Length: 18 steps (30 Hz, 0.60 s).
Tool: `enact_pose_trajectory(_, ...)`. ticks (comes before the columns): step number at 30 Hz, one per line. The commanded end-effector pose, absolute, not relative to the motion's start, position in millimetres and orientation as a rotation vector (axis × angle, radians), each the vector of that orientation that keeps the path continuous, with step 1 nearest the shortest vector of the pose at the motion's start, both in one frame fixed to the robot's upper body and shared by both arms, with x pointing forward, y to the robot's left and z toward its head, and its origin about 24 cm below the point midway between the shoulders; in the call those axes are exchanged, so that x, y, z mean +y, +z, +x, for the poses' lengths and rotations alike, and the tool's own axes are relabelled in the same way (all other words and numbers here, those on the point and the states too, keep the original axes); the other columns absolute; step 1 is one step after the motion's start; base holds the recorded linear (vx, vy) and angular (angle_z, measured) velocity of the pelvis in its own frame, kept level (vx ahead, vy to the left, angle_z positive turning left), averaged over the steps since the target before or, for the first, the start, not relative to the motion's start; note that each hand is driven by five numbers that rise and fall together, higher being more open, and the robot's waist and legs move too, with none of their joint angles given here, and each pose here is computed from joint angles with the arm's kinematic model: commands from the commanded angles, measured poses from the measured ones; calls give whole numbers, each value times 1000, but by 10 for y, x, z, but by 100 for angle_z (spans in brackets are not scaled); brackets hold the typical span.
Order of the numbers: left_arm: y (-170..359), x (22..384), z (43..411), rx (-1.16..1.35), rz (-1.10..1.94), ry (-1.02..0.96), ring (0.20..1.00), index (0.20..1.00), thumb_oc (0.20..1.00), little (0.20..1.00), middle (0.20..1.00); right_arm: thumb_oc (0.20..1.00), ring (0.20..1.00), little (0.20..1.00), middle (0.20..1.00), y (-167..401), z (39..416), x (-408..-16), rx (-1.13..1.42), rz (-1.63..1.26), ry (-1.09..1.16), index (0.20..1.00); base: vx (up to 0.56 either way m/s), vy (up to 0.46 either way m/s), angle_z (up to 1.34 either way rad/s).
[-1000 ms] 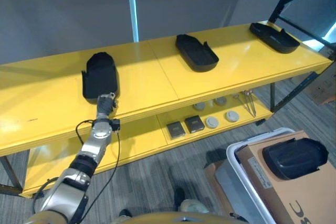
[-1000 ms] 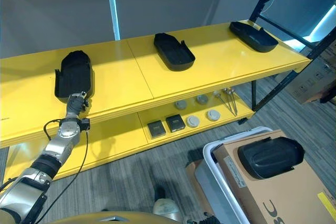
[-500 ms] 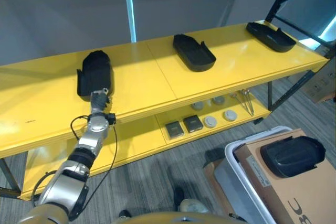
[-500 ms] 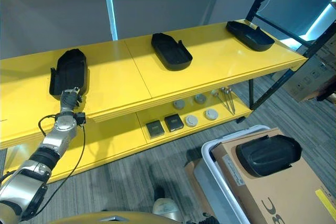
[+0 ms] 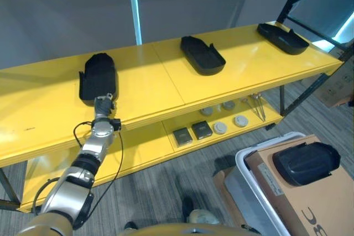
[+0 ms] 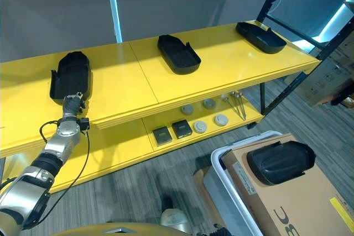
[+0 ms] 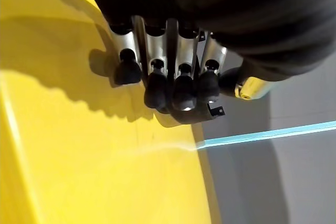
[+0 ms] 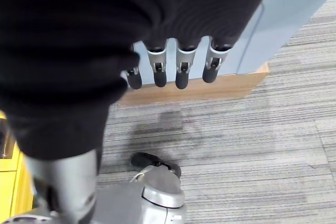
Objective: Move parts from the plastic box to the shelf.
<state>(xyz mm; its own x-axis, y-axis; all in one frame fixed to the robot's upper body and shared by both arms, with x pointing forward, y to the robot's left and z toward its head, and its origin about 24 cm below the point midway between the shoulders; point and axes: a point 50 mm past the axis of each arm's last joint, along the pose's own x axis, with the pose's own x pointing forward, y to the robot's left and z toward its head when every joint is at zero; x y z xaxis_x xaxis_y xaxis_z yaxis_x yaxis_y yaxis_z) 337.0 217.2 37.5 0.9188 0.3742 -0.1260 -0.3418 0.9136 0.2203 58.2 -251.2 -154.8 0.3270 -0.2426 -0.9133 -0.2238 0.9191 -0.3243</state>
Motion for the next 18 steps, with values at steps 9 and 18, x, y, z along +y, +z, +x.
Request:
enact_pose_trajectory(9,1046,1950,3469,-226,81,232,1000,1000,1000,1000,1000,1000,1000,1000,1000,-1508,587,-2623,1233,-496,2,1000,-11,3,1)
enact_pose_trajectory(18,1223,1671,3018,-339,62,-140,1000,1000,1000,1000,1000,1000,1000,1000,1000,-1500,663,-2608,1220,-455,-72,1000,-65,16,11)
